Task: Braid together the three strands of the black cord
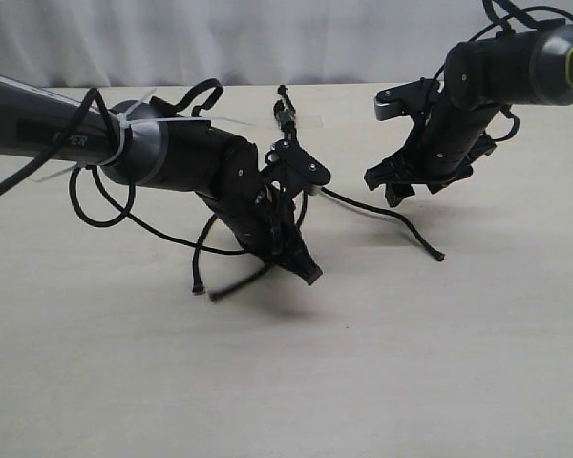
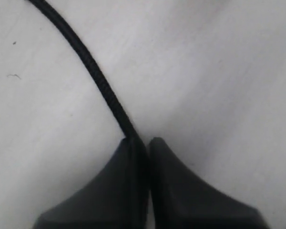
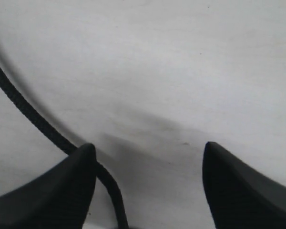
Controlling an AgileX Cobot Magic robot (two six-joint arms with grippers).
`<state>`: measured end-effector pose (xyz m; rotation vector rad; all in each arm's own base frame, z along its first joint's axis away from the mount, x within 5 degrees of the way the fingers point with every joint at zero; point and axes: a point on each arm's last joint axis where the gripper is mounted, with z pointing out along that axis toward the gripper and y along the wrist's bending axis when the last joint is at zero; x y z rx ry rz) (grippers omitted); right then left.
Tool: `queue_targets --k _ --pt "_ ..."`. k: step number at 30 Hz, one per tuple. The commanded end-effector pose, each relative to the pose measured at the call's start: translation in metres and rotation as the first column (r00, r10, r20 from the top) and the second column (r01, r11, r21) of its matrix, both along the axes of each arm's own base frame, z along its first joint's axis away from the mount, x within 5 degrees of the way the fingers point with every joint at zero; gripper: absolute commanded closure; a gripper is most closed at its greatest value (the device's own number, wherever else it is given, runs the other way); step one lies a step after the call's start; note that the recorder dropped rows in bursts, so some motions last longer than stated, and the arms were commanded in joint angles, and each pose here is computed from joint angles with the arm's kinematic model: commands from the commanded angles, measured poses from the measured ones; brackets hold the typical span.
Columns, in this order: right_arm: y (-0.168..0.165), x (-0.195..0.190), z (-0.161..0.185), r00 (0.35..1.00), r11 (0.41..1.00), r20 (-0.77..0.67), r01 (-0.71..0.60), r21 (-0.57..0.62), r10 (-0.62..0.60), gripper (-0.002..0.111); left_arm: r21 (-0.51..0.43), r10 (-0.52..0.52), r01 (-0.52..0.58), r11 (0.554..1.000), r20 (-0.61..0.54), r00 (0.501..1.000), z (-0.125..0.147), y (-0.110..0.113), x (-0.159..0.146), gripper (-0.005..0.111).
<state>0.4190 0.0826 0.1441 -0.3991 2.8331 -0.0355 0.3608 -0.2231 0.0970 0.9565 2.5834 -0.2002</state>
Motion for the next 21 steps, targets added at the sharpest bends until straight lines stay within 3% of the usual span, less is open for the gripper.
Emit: queue_targets --k 1,5,10,17,21 --pt "-0.002 0.001 0.002 1.000 1.000 0.011 0.002 0.003 -0.002 0.047 0.021 -0.006 0.007 1.000 -0.032 0.999 -0.001 -0.001 -0.004 0.107" --pt "-0.002 0.001 0.002 1.000 1.000 0.011 0.002 0.003 -0.002 0.047 0.025 -0.009 0.010 1.000 -0.045 0.999 0.025 0.001 0.004 0.107" --pt "-0.002 0.001 0.002 1.000 1.000 0.009 0.002 0.003 -0.002 0.047 0.059 0.033 -0.033 0.998 0.001 0.999 0.057 0.028 0.026 0.107" --pt "-0.002 0.001 0.002 1.000 1.000 0.009 0.002 0.003 -0.002 0.047 0.113 0.106 -0.111 0.987 0.046 0.993 0.049 0.080 0.054 0.107" --pt "-0.002 0.001 0.002 1.000 1.000 0.009 0.002 0.003 -0.002 0.047 0.111 0.141 -0.146 0.983 0.049 0.989 0.034 0.094 0.063 0.107"
